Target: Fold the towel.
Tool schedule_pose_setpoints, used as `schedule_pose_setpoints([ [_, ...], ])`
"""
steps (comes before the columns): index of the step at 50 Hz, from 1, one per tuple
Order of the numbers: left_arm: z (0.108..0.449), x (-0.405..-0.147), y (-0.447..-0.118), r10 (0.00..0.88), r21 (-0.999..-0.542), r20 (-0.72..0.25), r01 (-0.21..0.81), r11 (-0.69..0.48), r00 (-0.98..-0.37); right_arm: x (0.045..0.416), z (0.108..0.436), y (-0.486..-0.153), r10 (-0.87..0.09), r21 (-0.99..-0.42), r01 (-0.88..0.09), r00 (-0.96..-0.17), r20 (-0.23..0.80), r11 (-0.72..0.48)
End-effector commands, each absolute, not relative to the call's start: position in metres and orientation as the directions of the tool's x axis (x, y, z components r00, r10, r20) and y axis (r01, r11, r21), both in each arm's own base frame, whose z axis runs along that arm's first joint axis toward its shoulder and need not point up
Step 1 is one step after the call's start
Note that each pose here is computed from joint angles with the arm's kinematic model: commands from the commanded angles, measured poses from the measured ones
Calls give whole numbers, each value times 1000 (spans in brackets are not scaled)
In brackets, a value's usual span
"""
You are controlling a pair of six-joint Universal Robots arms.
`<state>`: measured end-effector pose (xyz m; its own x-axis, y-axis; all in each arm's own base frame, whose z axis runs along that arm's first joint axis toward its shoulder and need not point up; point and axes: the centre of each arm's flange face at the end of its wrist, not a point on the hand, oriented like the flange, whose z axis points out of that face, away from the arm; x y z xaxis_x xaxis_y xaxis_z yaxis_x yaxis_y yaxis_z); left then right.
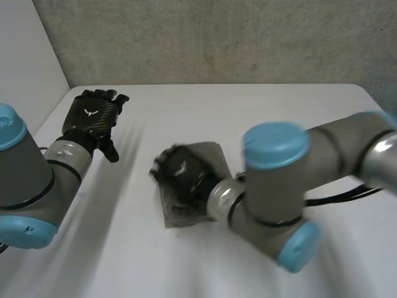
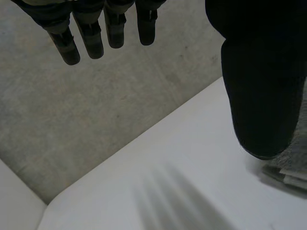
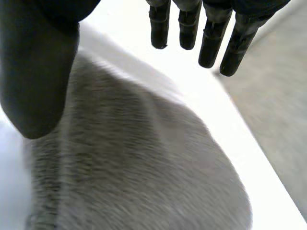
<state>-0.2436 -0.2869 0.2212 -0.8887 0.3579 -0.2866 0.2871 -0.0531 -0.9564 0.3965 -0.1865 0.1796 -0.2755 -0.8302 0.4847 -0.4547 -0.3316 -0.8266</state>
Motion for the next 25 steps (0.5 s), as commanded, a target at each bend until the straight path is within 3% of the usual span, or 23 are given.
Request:
schedule_pose_setpoints([
  [1,216,-280,-273,455,-962,-263,269,-54,-850,350,218,-226,-819,-985,-161,-573,40,65],
  [7,195,-302,-263,523,-970,-190,241,29,-831,339,208,-243,-781,-978,-126,-622,-54,168],
  [9,172,-317,-255,567,-964,-136,240,112,-812,341,188,-249,-774,-962,-165,-630,-66,217],
  [15,135,-321,-252,576,-930,-86,272,246,-813,345,161,-258,-771,-926,-252,-635,-60,280],
  [20,121,-318,-256,536,-909,-94,292,298,-839,350,129,-266,-779,-888,-368,-626,17,277],
  [25,124,-317,-255,533,-911,-95,290,294,-841,349,129,-269,-770,-880,-411,-632,87,238],
])
